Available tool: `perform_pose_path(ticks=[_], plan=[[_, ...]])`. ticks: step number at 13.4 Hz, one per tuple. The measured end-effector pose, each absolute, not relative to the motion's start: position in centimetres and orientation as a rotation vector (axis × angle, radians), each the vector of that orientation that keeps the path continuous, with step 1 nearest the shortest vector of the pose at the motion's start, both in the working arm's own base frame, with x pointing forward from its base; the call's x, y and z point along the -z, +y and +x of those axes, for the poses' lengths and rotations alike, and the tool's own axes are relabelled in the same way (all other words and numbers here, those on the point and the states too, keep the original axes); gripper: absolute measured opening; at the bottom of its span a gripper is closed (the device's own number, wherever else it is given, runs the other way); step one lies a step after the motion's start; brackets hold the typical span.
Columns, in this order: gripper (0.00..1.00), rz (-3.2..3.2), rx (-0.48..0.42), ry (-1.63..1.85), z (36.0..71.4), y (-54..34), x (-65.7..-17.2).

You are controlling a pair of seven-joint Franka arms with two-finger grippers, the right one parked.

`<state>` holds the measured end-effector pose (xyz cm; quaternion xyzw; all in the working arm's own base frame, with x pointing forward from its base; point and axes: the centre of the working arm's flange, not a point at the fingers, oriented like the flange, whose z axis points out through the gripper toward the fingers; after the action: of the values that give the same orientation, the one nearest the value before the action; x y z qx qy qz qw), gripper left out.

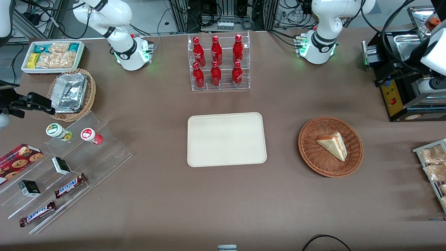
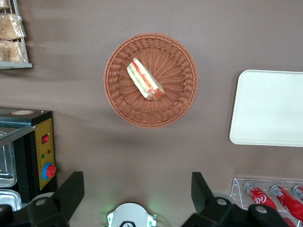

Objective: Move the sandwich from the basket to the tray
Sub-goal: 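Move the left gripper over the wrapped sandwich in the wicker basket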

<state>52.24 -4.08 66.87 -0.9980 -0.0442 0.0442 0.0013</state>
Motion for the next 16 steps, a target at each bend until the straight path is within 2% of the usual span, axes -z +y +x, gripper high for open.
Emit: perform_pose_path(ticks=[5, 11, 16], plan=[[1.0, -3.138, -0.154, -0.107, 53.7, -4.1, -65.0], [1.0, -3.132, -0.178, -0.115, 59.7, -4.2, -56.0], [1.0, -3.119, -0.142, -0.2, 60.4, -4.1, -48.9]])
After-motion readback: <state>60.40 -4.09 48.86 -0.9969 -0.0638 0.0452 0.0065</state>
